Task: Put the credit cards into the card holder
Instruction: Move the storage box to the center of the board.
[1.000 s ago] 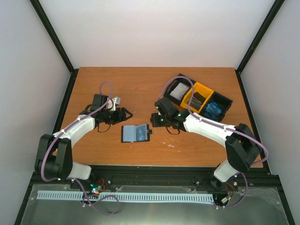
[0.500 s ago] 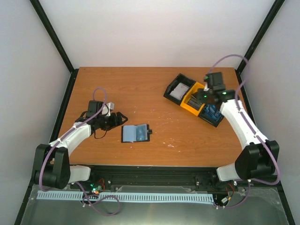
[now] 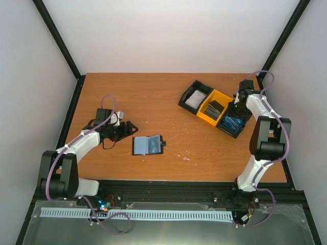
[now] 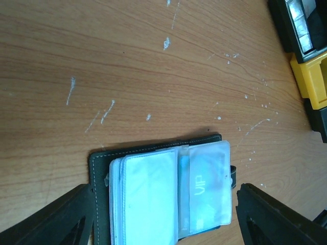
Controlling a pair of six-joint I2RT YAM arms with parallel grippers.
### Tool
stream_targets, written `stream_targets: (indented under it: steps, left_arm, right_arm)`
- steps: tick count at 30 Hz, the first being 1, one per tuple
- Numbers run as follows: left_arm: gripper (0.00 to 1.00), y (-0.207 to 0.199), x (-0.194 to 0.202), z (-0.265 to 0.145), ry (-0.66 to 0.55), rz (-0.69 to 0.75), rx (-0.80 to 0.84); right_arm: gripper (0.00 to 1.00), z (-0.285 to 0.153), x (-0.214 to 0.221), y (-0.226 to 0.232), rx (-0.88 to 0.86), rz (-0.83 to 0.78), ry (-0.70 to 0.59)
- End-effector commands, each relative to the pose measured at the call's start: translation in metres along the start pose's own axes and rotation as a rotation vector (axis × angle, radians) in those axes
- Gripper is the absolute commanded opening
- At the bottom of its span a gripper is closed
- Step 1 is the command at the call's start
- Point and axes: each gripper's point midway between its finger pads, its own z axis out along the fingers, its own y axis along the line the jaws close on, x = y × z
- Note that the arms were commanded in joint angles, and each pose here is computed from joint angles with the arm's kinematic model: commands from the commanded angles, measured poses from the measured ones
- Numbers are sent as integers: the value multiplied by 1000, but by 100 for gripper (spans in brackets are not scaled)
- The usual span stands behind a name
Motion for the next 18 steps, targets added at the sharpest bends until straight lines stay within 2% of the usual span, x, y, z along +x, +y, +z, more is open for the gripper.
stream_targets:
  steps: [1, 9, 18]
  left_arm:
    - [77, -3, -16, -2, -18, 16, -8]
    - [77, 2, -24, 6, 2, -4, -37]
    - [77, 2, -32, 12, 8, 0, -43]
  right_arm:
    - [39, 17, -12, -20, 57, -65, 40]
    - [43, 55, -23, -30, 65, -157, 126]
    - [45, 48, -13, 7, -77, -206, 116]
